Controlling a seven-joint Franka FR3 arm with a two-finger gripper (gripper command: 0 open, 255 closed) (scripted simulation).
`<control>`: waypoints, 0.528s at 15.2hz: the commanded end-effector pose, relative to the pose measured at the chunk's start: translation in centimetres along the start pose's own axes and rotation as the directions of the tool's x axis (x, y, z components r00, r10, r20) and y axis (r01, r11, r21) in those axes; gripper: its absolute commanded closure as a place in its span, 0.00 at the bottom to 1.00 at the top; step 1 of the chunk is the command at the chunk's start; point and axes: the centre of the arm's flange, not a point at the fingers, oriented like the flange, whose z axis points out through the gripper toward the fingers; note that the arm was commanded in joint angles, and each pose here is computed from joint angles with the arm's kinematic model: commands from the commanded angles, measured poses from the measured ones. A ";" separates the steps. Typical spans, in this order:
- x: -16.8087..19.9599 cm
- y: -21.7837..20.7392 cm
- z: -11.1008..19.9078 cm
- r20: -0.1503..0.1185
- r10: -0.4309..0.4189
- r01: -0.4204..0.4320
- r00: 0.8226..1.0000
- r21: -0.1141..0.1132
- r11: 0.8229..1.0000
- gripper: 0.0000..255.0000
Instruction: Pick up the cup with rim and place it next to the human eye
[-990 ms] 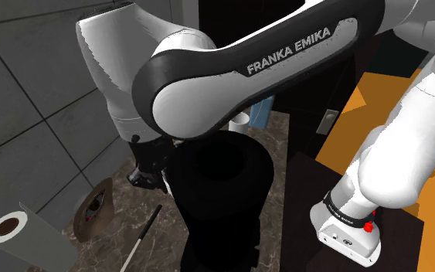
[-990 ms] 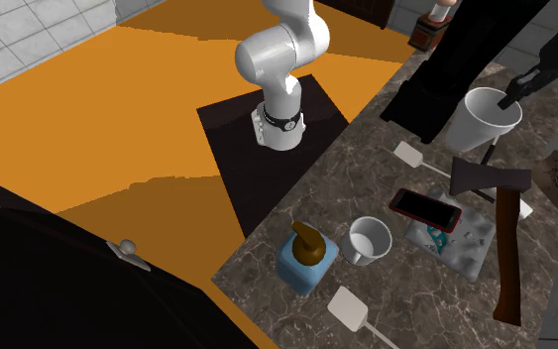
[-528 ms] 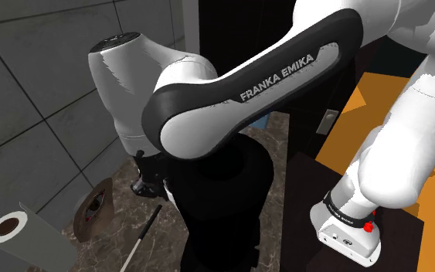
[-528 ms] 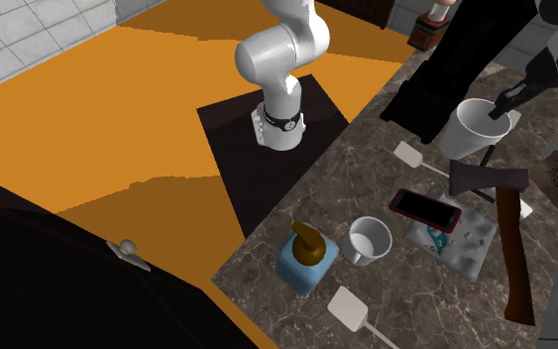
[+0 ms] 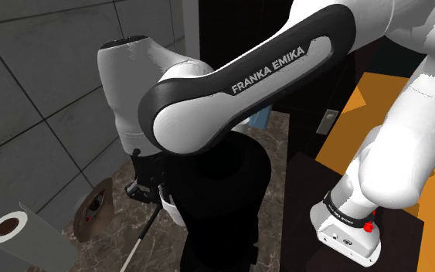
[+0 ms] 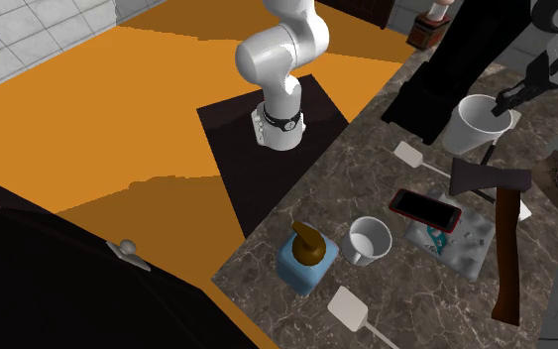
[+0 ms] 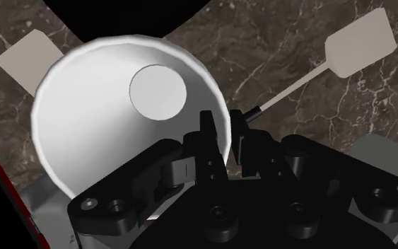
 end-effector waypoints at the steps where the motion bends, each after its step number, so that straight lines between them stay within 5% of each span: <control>1: 0.1 0.6 2.1 -0.053 -0.076 0.070 0.996 -0.110 0.991 1.00; 2: 0.1 0.6 2.1 -0.053 -0.076 0.070 0.996 -0.110 0.991 1.00; 3: -0.1 0.1 2.2 -0.055 -0.077 0.070 0.996 -0.109 0.992 0.00; 8: 0.1 0.6 2.1 -0.053 -0.076 0.070 0.996 -0.110 0.991 0.00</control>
